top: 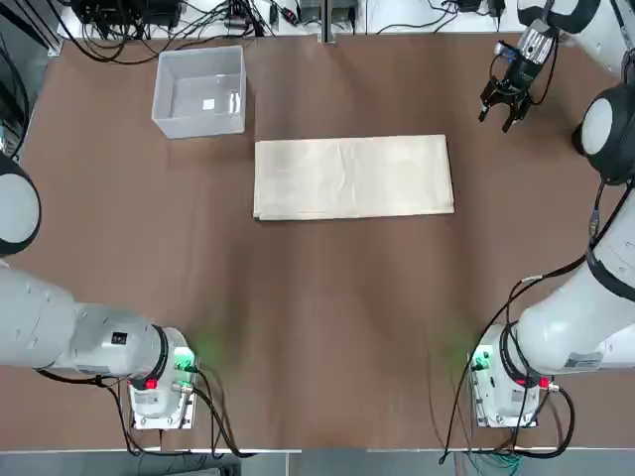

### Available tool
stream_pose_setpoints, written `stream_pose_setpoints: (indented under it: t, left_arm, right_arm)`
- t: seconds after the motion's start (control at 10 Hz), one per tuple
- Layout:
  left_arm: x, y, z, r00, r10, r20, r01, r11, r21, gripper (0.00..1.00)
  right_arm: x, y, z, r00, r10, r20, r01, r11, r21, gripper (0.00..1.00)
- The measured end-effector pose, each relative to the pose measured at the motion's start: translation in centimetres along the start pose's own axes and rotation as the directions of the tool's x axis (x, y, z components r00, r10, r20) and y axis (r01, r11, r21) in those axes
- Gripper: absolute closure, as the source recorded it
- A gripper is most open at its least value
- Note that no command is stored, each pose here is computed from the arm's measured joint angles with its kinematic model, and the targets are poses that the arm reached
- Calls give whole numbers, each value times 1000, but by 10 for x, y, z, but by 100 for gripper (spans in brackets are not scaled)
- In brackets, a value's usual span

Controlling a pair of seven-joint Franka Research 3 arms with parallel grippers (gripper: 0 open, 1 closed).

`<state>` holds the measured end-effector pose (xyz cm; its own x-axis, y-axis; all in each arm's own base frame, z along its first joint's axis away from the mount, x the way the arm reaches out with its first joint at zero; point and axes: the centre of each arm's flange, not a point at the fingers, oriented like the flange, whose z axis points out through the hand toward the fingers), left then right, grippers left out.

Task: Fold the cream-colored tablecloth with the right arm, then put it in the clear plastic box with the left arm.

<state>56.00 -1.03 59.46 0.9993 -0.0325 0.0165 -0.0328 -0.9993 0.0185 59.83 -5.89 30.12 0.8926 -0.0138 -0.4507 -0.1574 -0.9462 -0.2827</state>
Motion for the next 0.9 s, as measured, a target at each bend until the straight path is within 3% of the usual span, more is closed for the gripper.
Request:
stream_pose_setpoints:
  t: [0.5, 0.7, 0.9]
  left_arm:
    - [-1, -1, 1, 1000, -1, 11, 1, 1000, 0, 0]
    - [-1, -1, 1, 1000, -1, 12, 1, 1000, 0, 0]
    - [-1, -1, 1, 1000, -2, 12, 2, 1000, 0, 0]
  right_arm:
    - [4, 4, 51, 1000, 18, 3, -18, 1000, 6, 0]
    - [3, -2, 61, 999, 35, 10, -36, 997, 75, 0]
    - [2, -7, 72, 999, 37, 25, -40, 994, 97, 0]
